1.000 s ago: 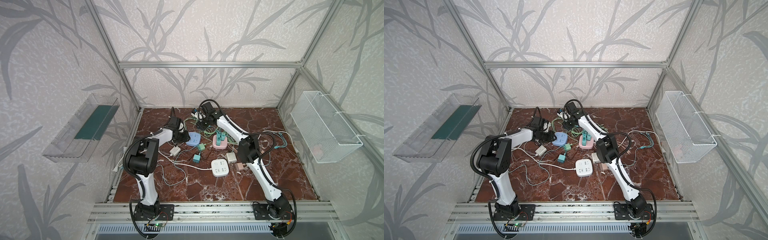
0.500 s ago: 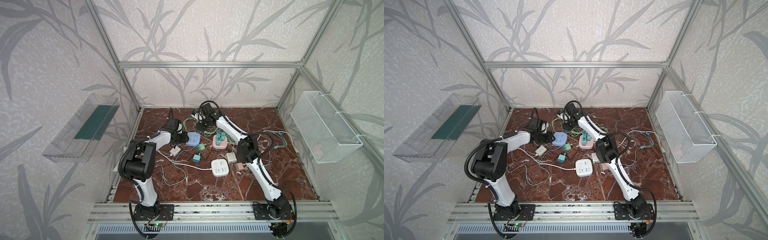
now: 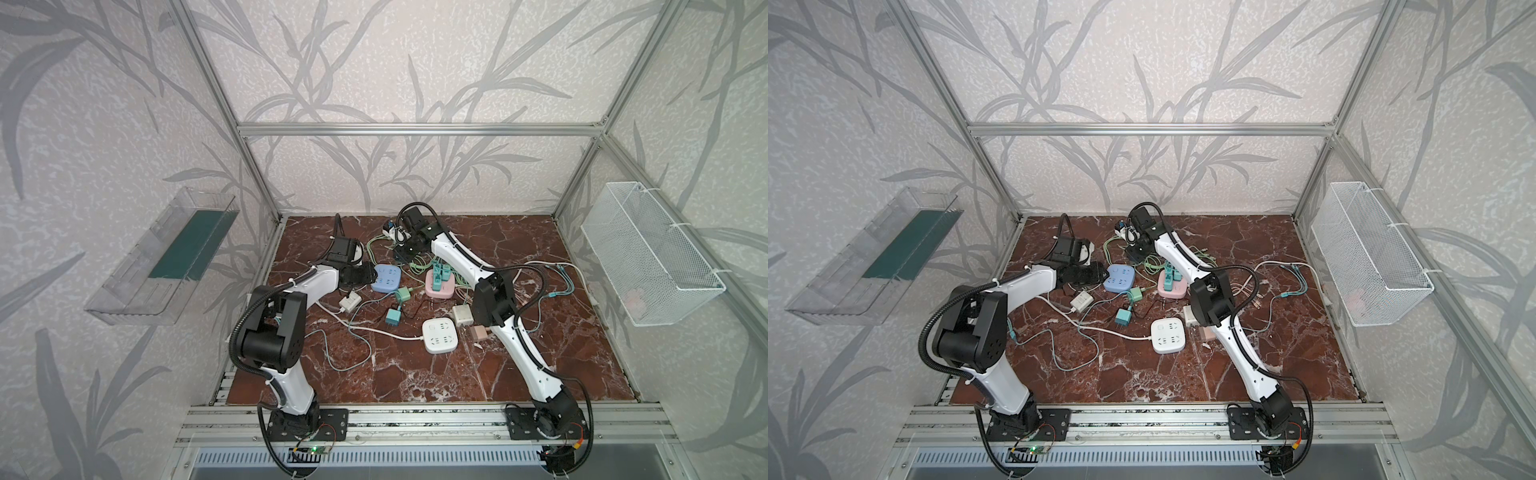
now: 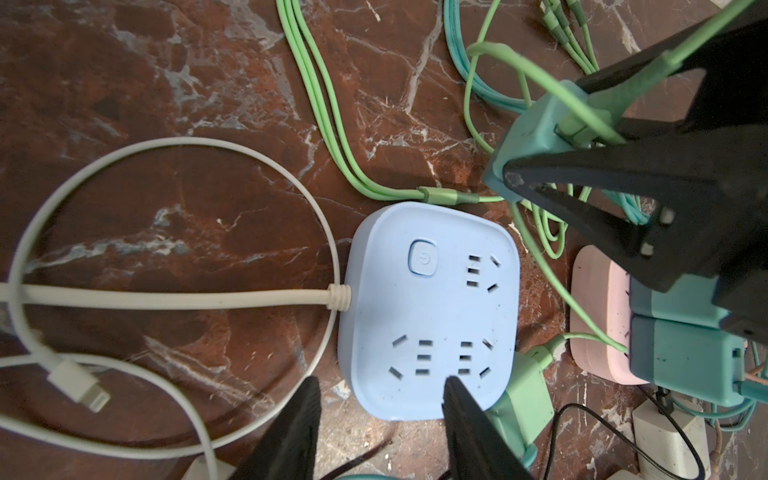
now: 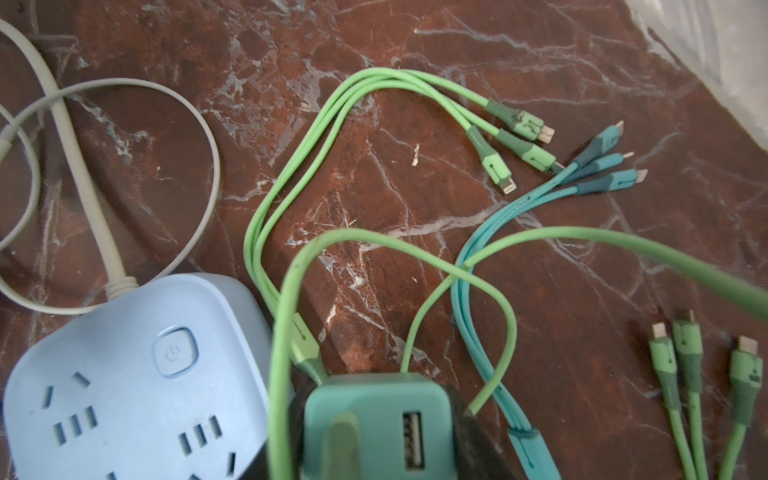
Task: Pull the plug off the socket
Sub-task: 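Hold the teal charger lifted with the right gripper while the left holds the strip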
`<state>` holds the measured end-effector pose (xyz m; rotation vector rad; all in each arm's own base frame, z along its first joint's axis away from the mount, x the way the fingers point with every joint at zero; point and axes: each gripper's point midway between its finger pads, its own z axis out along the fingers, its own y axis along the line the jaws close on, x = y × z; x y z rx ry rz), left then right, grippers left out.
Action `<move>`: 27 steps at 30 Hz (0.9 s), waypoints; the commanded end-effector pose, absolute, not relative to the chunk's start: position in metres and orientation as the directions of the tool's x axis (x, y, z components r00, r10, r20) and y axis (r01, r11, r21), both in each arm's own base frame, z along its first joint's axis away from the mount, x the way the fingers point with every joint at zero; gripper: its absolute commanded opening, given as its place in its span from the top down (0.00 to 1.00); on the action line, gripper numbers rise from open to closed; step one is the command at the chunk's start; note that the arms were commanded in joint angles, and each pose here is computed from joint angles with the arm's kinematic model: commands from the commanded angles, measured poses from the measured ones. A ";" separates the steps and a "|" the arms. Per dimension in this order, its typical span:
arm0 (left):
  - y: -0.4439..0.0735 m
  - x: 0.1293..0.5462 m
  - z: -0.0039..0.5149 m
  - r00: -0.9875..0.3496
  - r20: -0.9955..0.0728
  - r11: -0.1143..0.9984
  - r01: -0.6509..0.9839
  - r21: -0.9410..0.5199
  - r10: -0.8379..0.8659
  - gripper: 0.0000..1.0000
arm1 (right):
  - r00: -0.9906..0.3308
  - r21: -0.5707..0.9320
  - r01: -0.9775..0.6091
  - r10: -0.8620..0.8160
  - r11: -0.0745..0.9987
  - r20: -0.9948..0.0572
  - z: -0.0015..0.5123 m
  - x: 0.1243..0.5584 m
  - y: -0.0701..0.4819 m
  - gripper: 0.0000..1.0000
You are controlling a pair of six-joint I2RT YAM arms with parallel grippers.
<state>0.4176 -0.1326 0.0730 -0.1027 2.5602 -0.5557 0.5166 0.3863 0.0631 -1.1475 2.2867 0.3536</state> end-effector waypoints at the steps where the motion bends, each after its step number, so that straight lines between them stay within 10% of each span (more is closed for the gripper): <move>1: -0.130 0.416 0.086 -0.848 -0.496 0.912 0.036 -0.409 -0.189 0.50 | -0.487 -0.012 -0.799 -0.659 0.601 -0.572 0.060 0.514 0.390 0.68; 14: -0.131 0.412 0.086 -0.857 -0.482 0.912 0.039 -0.409 -0.180 0.48 | -0.479 -0.019 -0.794 -0.644 0.608 -0.597 0.075 0.515 0.396 0.38; 27: -0.129 0.409 0.093 -0.851 -0.494 0.916 0.039 -0.399 -0.179 0.48 | -0.451 -0.004 -0.797 -0.600 0.604 -0.660 0.116 0.513 0.406 0.31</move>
